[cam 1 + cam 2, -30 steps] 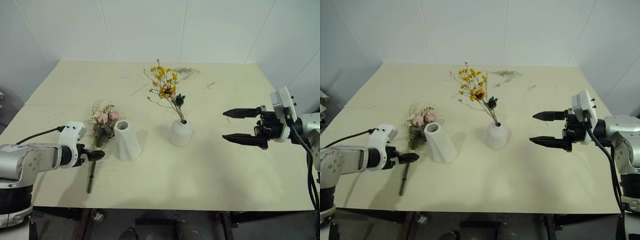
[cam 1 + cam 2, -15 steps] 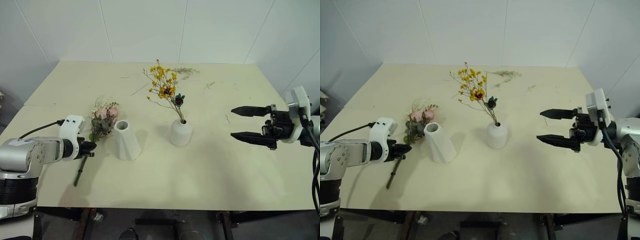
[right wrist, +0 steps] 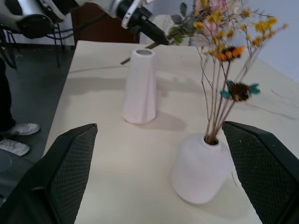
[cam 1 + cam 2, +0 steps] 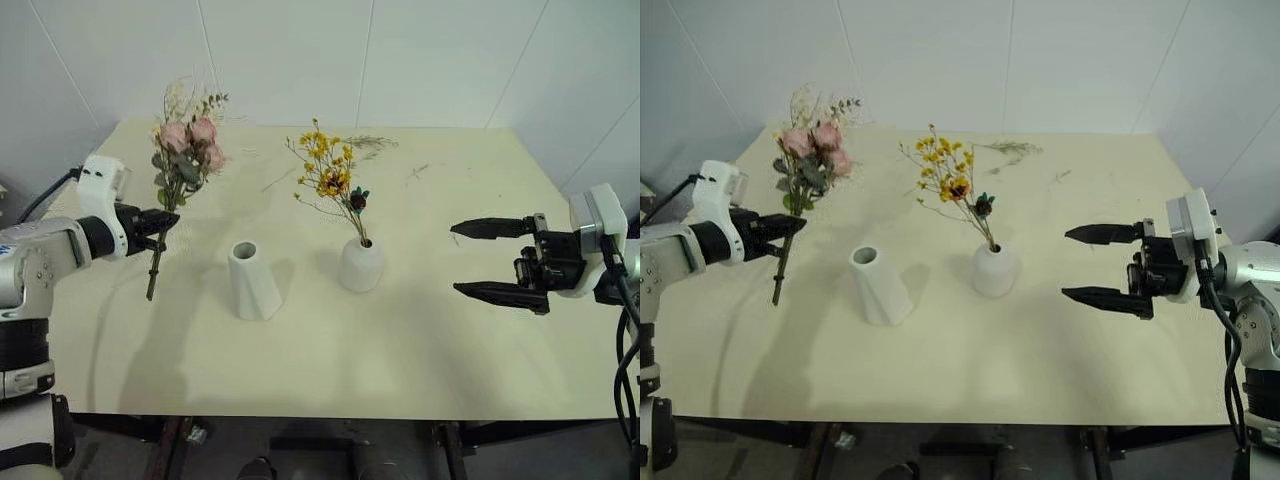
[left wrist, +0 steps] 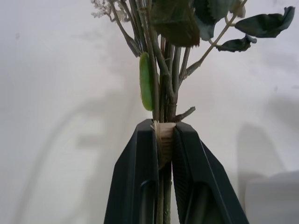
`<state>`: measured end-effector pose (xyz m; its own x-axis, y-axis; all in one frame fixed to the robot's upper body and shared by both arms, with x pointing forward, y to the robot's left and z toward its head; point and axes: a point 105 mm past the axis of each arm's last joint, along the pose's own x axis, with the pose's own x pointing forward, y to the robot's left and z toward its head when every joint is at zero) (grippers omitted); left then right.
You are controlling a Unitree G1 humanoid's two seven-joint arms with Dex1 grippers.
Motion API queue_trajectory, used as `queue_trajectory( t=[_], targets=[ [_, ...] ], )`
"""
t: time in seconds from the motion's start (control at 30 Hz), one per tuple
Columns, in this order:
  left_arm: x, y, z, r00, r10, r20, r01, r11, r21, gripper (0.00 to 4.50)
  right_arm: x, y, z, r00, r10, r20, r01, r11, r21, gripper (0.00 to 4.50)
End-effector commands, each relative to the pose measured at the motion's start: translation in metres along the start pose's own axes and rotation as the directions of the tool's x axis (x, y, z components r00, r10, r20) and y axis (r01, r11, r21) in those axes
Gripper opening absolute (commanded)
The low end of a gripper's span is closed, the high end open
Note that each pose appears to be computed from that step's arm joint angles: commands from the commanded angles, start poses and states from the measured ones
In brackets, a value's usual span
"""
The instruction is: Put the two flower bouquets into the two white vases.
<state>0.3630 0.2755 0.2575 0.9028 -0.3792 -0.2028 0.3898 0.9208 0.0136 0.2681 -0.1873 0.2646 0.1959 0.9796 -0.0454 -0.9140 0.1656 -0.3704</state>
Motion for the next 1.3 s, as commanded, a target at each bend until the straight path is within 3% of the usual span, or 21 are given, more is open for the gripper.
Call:
queue_trajectory(
  t=[0.03,0.27,0.5,0.57,0.73,0.93,1.3],
  targets=[
    [-0.009,0.002,0.033,0.992,-0.061,0.108,0.054,0.996,0.071,0.14,0.006,0.007,0.018,0.998,0.063,0.020,-0.062,0.996,-0.067,4.50],
    [-0.016,-0.025,0.079,0.884,-0.336,0.324,0.296,0.940,0.169,0.14,0.005,0.009,0.023,0.995,0.103,-0.004,-0.103,0.991,-0.084,4.50],
    [-0.034,-0.055,0.098,0.631,-0.621,0.465,0.542,0.781,0.309,0.14,0.002,0.005,0.011,0.998,0.054,-0.021,-0.055,0.997,-0.054,4.50],
    [-0.047,-0.059,0.105,0.511,-0.675,0.532,0.592,0.725,0.350,0.14,0.001,0.005,0.010,0.999,0.044,-0.018,-0.045,0.998,-0.047,4.50],
    [-0.067,-0.057,0.109,0.340,-0.708,0.619,0.627,0.661,0.412,0.14,-0.001,0.006,0.010,0.999,0.039,-0.016,-0.039,0.999,-0.032,4.50],
    [-0.076,-0.056,0.116,0.205,-0.691,0.693,0.637,0.632,0.442,0.14,-0.004,0.006,0.013,0.999,0.048,-0.006,-0.048,0.999,-0.025,4.50],
    [-0.053,-0.078,0.113,0.085,-0.671,0.737,0.725,0.549,0.416,0.14,-0.001,0.006,0.016,0.993,0.080,0.082,-0.082,0.996,0.027,4.50]
  ],
)
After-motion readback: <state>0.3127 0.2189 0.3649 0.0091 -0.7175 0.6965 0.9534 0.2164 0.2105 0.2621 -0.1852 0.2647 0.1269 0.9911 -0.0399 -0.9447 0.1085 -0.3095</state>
